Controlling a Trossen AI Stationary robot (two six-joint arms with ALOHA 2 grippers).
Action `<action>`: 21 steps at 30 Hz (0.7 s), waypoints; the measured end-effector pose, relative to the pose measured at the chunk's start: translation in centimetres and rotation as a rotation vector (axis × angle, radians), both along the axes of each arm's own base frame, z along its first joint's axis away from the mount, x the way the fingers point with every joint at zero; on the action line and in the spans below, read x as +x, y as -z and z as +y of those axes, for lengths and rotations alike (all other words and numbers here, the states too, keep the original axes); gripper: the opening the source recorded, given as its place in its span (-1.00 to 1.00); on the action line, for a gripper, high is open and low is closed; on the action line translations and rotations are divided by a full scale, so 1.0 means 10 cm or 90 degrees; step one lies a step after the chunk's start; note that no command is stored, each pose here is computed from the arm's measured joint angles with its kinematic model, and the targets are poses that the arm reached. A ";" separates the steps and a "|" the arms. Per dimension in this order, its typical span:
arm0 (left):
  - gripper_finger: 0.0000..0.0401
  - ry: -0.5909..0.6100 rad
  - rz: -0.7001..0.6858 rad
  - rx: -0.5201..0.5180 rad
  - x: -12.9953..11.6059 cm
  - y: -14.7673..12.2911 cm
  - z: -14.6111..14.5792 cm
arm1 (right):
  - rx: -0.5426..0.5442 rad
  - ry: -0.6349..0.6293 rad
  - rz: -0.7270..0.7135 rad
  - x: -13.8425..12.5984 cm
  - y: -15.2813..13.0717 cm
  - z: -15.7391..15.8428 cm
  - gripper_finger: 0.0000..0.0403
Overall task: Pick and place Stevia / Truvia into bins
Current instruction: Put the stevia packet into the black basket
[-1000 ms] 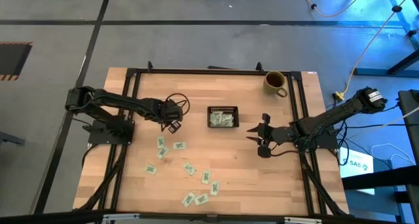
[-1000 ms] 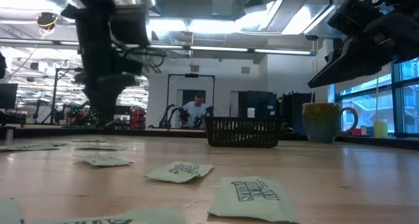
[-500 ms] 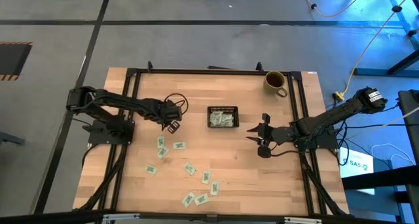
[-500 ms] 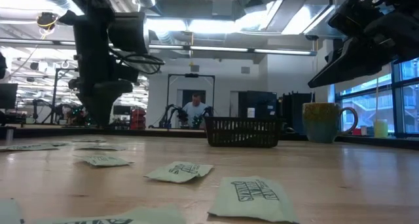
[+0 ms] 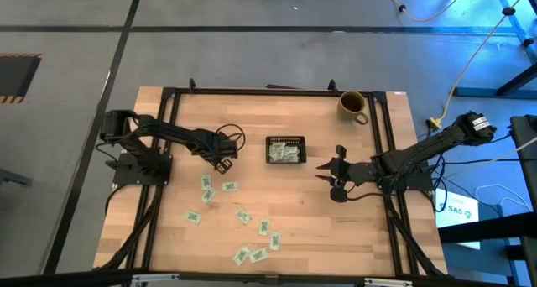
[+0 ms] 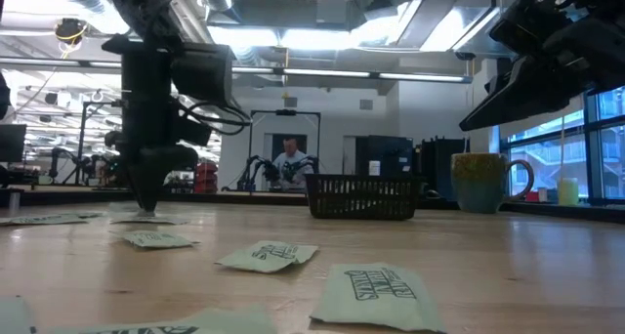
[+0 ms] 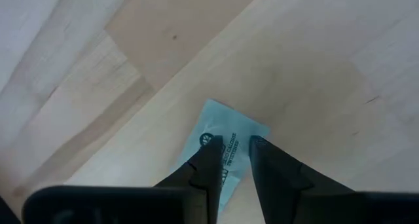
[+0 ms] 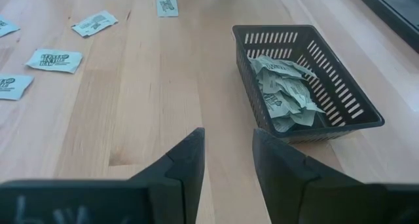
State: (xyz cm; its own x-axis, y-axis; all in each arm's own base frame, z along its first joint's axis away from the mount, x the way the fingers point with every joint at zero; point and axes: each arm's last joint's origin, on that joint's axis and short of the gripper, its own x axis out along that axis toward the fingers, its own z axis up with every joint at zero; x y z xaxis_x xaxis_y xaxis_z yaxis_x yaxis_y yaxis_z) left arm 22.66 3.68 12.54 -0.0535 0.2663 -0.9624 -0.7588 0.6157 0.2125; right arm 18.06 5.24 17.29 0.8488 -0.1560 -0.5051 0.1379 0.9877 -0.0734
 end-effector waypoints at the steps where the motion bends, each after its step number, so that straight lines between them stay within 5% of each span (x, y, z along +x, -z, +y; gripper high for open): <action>1: -0.64 0.000 -0.001 -0.002 0.00 0.00 0.00 | 0.000 0.000 0.000 0.00 0.00 0.00 -0.35; 10: -0.97 0.022 -0.003 -0.006 0.01 0.00 0.00 | 0.000 0.000 0.000 0.00 0.00 0.00 -0.35; 21: -0.93 0.024 -0.005 -0.010 0.00 0.01 0.03 | -0.001 0.000 0.000 0.00 0.00 0.00 -0.35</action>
